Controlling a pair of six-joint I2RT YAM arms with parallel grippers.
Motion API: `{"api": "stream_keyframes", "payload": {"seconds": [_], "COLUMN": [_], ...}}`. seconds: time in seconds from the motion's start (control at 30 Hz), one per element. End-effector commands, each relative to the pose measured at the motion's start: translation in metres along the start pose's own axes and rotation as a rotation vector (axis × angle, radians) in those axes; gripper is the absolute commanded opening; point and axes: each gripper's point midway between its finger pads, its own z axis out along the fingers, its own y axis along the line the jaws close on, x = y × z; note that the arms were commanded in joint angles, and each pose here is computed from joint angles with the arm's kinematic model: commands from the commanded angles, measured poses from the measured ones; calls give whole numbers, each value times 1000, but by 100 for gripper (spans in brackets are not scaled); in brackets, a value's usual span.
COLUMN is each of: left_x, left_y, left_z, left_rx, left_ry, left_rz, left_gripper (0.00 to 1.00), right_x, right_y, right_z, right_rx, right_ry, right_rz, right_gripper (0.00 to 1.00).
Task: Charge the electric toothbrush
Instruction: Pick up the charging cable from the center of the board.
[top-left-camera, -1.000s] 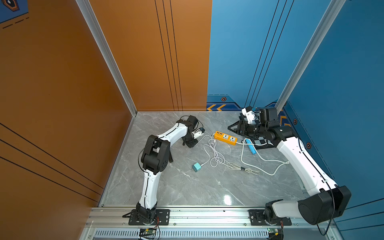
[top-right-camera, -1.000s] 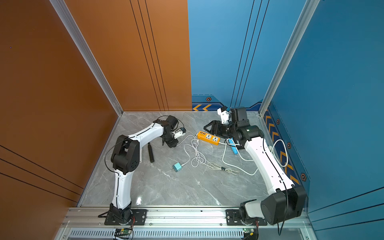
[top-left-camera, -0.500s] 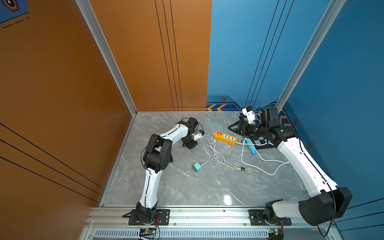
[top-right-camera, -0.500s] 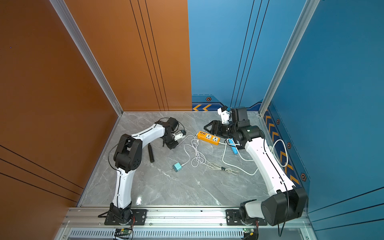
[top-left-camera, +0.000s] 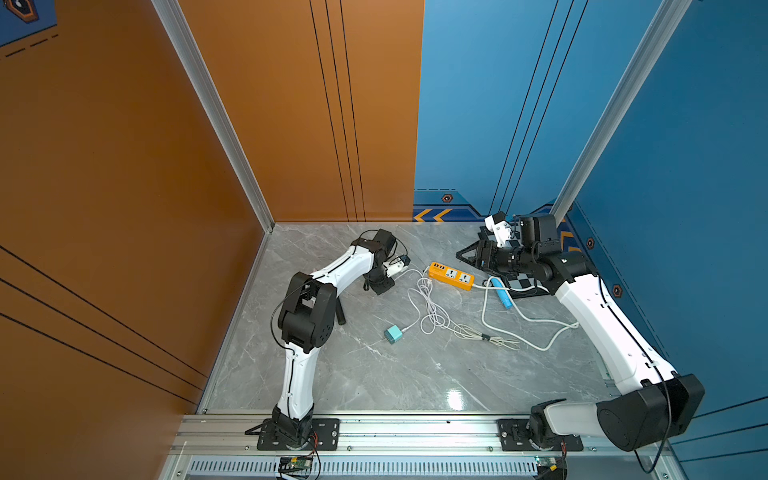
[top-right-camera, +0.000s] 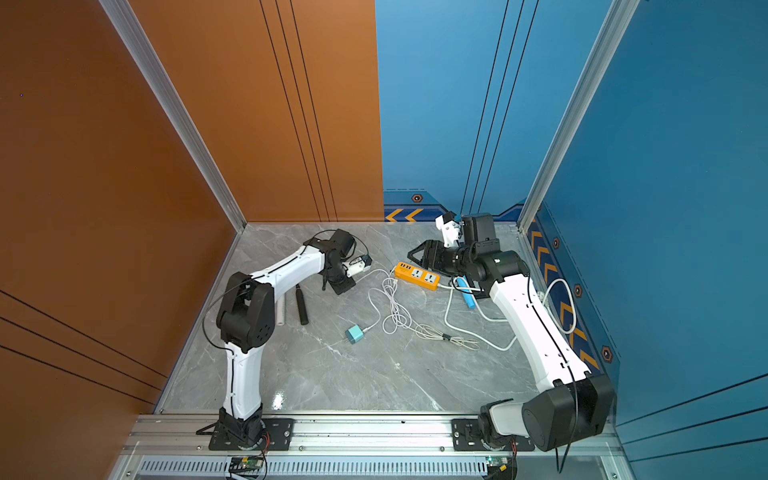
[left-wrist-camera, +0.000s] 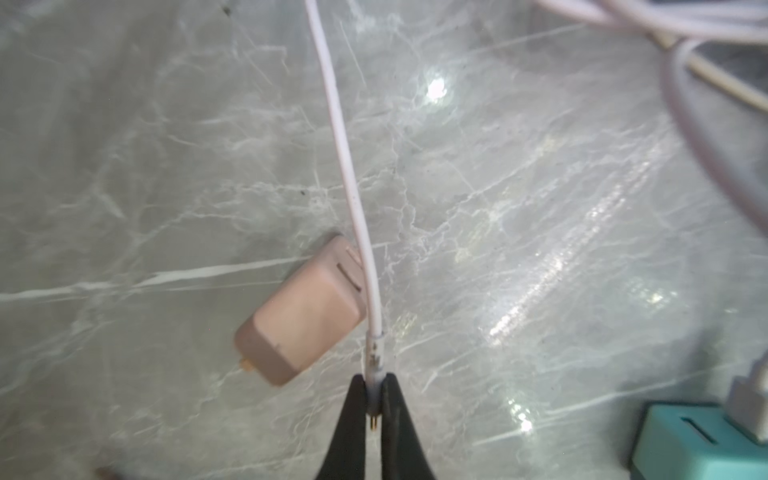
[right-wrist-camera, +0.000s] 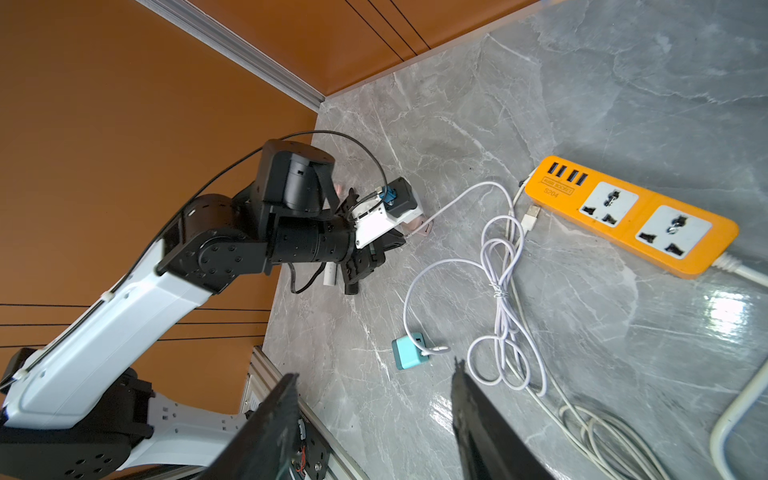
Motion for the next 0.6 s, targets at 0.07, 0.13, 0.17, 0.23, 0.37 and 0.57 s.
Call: {"api": "stream_keyframes", "payload": {"seconds": [0.07, 0.13, 0.17, 0.23, 0.37, 0.57], "left_x": [-43, -59, -66, -81, -107, -133], "left_y": [14, 11, 10, 7, 2, -8], "left_z": [-106, -135, -149, -177, -231, -270], "left_rx": [-284, -411, -486, -627, -837, -1189], "left_ry": [-248, -348, -395, -484, -652, -728], "left_rz": [266, 397, 459, 575, 645, 803], "left_gripper": [0, 0, 0, 0, 0, 0], "right_x": [-9, -12, -13, -18, -26, -18], "right_y": [9, 19, 25, 36, 59, 101], "right_z": [1, 2, 3, 4, 5, 12], "right_rx": [-33, -69, -91, -123, -192, -292], "right_ry": [12, 18, 24, 26, 25, 67], "right_rz": [48, 56, 54, 45, 26, -76], "right_gripper": [61, 61, 61, 61, 61, 66]}}
